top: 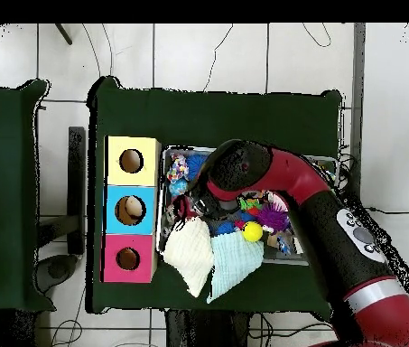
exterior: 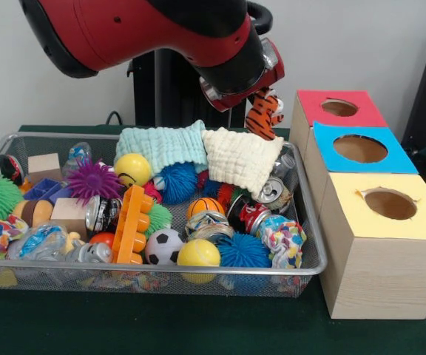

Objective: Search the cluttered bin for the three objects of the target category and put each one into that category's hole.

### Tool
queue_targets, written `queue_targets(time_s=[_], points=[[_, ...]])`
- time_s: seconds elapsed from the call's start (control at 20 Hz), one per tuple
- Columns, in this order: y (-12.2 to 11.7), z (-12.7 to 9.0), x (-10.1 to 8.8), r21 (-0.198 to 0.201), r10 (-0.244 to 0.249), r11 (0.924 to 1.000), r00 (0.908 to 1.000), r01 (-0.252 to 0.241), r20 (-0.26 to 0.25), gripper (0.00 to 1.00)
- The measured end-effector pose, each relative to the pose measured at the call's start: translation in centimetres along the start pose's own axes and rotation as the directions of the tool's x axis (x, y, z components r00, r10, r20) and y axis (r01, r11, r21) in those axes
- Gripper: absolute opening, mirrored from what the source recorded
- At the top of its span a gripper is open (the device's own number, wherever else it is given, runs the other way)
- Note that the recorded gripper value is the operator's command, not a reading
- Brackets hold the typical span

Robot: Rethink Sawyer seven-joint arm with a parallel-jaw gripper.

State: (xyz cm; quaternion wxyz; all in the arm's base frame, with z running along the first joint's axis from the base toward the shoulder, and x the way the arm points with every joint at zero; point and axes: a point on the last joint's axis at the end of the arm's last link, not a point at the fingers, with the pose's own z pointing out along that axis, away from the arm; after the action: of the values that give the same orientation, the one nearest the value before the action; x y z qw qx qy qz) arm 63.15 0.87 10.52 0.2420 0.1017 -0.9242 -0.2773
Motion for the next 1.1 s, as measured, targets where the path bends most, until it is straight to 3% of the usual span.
queue_targets(time_s=[0.3, 0.6, 0.95, 1.1], points=[[1.2, -0.5, -0.6, -0.023, -0.022, 0.9995, 0.9997, 0.023, 0.012, 0.0], [3.4, -1.2, -1.1, -0.081, -0.056, 0.9949, 0.9977, 0.059, 0.038, 0.0], [5.3, -0.1, -1.7, -0.156, -0.093, 0.9816, 0.9893, 0.11, 0.112, 0.0], [5.8, 0.7, -1.8, -0.174, -0.103, 0.9772, 0.9883, 0.122, 0.112, 0.0]])
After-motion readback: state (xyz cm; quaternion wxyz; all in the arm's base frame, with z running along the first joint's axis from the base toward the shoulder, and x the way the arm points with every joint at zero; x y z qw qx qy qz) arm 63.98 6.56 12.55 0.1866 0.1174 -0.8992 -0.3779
